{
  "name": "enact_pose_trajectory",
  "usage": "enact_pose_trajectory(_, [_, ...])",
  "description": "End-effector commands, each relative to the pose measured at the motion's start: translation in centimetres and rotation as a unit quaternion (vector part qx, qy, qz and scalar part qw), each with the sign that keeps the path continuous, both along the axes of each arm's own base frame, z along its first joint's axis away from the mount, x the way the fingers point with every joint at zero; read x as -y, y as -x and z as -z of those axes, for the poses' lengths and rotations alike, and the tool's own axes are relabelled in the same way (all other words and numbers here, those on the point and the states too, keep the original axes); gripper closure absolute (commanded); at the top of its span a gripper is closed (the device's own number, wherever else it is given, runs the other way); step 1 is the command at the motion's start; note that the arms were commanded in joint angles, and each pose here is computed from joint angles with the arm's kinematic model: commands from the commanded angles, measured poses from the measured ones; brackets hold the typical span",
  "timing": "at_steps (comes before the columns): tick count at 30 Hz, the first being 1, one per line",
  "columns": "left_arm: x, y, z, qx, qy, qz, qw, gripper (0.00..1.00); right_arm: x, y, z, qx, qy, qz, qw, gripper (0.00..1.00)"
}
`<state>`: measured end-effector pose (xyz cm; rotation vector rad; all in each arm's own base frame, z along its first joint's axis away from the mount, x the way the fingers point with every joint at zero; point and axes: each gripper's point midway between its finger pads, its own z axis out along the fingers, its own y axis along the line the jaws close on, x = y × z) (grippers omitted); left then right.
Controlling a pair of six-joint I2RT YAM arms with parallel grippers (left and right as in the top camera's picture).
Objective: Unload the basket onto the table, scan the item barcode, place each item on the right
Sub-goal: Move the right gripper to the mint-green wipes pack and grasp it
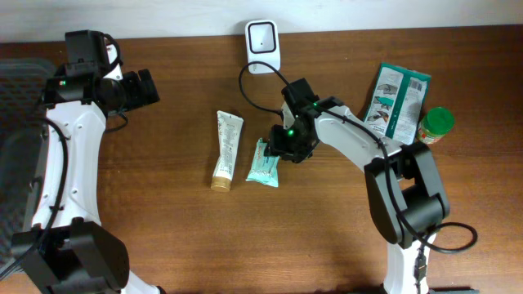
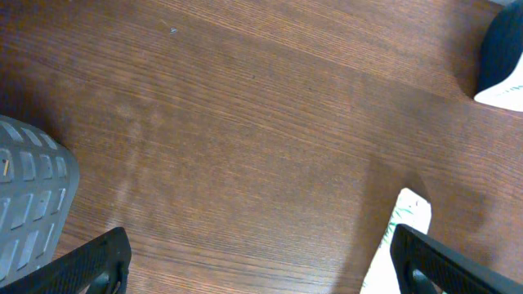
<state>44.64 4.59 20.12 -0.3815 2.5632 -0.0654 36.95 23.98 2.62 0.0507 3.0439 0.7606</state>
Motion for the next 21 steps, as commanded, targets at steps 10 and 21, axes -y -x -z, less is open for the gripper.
enact_pose_trajectory(10, [-0.1,0.0,-0.7,0.008,-0.002,0.001,1.000,0.01,-0.6,-0.4,2.3,-0.002,0.000,-0.001,1.000,0.96])
enact_pose_trajectory(21, [-0.1,0.0,-0.7,0.008,-0.002,0.001,1.000,0.01,3.1,-4.0,-8.0,0.206,0.164,-0.017,0.965,0.96])
